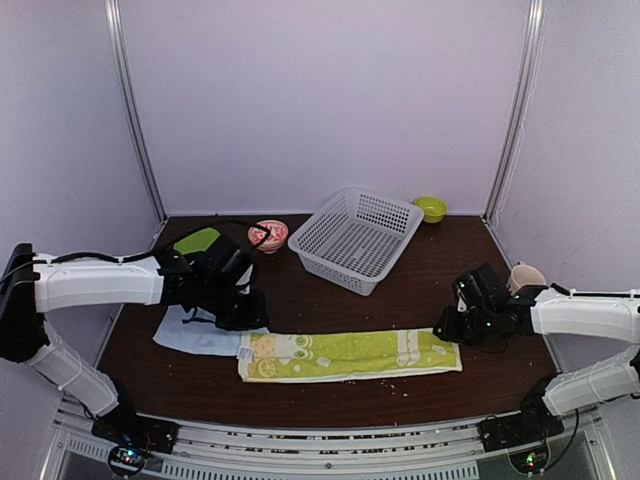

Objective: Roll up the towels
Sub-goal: Pick up the towel from the center of the board.

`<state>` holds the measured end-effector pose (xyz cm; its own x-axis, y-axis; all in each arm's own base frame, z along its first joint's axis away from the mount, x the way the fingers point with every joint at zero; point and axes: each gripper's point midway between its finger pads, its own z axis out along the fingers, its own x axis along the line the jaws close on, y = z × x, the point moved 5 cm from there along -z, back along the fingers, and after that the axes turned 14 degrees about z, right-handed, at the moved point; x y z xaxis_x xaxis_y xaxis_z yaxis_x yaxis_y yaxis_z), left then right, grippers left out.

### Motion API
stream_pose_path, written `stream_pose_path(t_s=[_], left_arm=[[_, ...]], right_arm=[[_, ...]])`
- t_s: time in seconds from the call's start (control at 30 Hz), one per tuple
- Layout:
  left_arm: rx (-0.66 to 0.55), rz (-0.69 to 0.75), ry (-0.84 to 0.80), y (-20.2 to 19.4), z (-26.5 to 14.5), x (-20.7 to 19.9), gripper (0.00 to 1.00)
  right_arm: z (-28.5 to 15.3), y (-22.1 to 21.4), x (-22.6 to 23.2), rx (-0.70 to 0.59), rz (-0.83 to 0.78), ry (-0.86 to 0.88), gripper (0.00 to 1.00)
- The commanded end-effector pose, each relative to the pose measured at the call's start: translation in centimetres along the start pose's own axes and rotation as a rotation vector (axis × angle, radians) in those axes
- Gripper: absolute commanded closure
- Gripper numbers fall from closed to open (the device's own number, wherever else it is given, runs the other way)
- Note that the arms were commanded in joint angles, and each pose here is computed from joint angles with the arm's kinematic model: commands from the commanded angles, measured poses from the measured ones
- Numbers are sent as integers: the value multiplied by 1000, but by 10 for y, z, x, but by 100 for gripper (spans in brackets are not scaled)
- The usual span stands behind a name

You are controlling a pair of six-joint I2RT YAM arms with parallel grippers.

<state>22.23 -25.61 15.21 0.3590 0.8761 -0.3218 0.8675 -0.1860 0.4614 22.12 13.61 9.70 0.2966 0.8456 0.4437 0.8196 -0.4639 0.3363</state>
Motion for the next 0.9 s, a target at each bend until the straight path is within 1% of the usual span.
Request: stream_pose_path(t_s=[0.0, 0.07, 0.2, 0.33, 0.43, 0.57, 0.67, 0.77, 0.83, 0.87], left_arm=[[69, 39, -34, 0, 35, 2, 100], [99, 19, -20, -8, 48, 12, 100], [119, -25, 29, -16, 61, 37, 100], [141, -18, 101, -19, 73, 53, 100], [170, -9, 124, -26, 83, 59, 100], [188, 1, 161, -35, 90, 67, 100], [194, 14, 176, -37, 91, 70, 100], [179, 26, 160, -30, 84, 65, 100], [157, 37, 136, -22, 75, 59, 99], [134, 42, 117, -16, 67, 54, 94]], right_arm=[[13, 9, 6, -37, 17, 1, 71], [21, 7, 0, -24, 28, -25, 71], [31, 6, -10, -15, 54, -60, 71], [41, 10, -18, -20, 86, -94, 70], [48, 14, -26, -13, 126, -111, 67], [54, 18, -35, -10, 170, -130, 58], [53, 20, -33, 0, 165, -123, 49], [37, 27, -22, -31, 154, -80, 44], [19, 34, -15, -72, 133, -60, 41], [10, 35, -14, -86, 119, -66, 40]])
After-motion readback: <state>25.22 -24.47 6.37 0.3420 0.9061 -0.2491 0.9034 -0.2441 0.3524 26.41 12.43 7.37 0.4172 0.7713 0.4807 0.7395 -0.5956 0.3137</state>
